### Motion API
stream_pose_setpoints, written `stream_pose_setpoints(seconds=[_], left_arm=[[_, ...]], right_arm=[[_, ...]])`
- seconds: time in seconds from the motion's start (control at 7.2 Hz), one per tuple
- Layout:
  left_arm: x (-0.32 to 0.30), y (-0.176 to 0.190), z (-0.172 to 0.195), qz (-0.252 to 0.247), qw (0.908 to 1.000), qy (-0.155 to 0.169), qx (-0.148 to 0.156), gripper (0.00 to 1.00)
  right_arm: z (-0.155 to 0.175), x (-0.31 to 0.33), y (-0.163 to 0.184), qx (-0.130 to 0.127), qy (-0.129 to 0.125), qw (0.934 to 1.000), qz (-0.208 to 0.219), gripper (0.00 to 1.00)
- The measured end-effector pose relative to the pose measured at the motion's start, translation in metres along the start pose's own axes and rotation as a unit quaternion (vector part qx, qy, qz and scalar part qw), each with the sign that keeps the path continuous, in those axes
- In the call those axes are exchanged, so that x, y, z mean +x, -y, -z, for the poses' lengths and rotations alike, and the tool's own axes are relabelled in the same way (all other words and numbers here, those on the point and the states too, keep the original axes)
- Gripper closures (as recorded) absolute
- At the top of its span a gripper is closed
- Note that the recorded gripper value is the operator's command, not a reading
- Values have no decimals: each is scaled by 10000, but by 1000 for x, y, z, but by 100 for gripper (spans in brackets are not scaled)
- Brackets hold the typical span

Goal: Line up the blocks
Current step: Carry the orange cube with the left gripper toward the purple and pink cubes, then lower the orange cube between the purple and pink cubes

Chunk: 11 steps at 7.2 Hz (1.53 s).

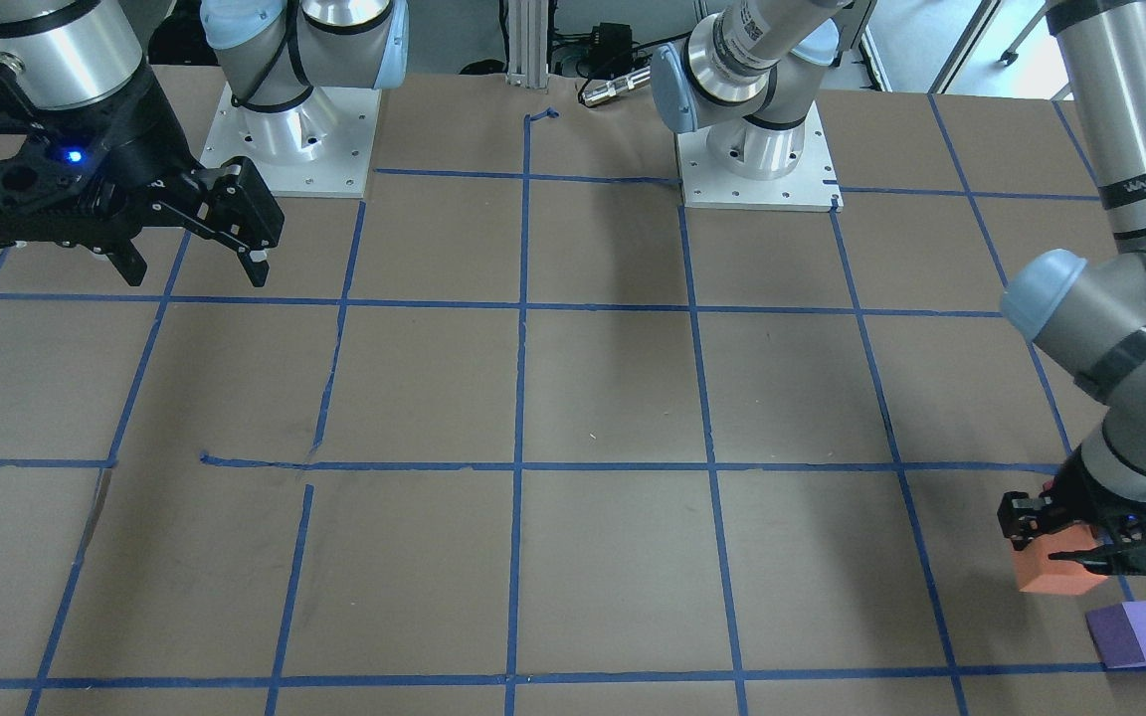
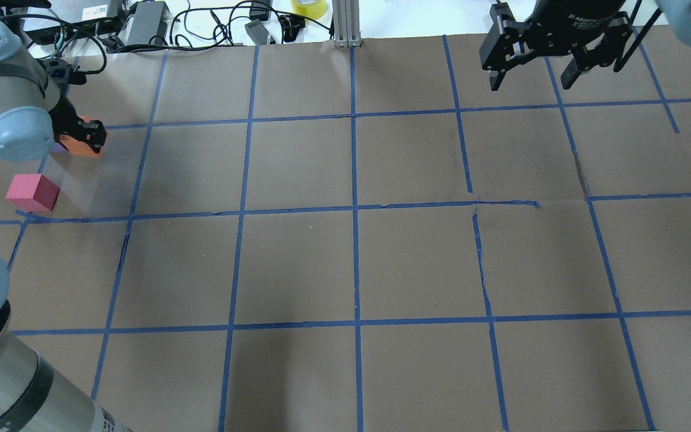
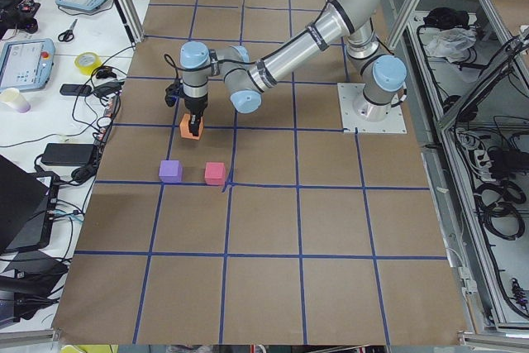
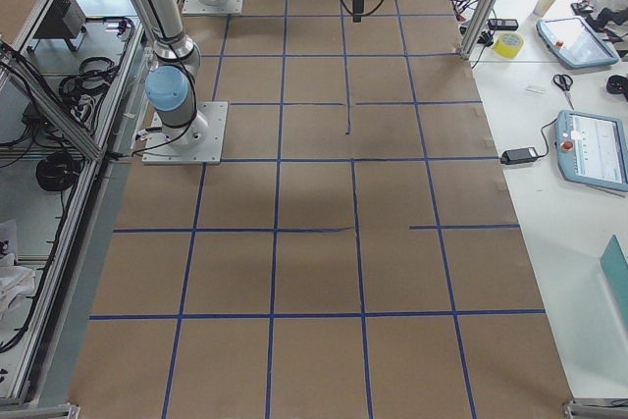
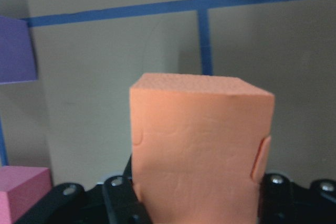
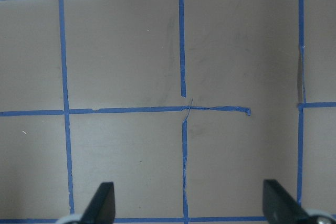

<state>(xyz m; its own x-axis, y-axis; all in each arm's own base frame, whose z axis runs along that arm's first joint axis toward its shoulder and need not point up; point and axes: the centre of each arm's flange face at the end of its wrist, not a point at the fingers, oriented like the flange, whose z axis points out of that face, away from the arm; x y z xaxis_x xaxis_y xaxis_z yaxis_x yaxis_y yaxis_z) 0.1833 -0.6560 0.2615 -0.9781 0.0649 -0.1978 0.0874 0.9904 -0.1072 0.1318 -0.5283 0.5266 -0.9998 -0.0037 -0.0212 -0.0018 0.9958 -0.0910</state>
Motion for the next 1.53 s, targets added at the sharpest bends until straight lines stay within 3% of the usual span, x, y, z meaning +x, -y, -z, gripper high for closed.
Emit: stream_pose_setpoints(seconds=[0.28,0.56,0.97,1.53], left_arm=[[-58,3,3,-296,9995,-65,61,100],[-75,6,-5,-386,9988,-250,139,100],[-94,-2,-18,-122,9991,-402,19,100],[-120,-14,-30,476,9961,-734,-86,100]], right_arm=[[-2,1,0,-38,-12,10000,51,0],[-5,3,0,-66,-35,10000,44,0],[-6,8,-1,-92,-207,9997,32,0],[-5,9,-3,-152,-229,9996,22,0]])
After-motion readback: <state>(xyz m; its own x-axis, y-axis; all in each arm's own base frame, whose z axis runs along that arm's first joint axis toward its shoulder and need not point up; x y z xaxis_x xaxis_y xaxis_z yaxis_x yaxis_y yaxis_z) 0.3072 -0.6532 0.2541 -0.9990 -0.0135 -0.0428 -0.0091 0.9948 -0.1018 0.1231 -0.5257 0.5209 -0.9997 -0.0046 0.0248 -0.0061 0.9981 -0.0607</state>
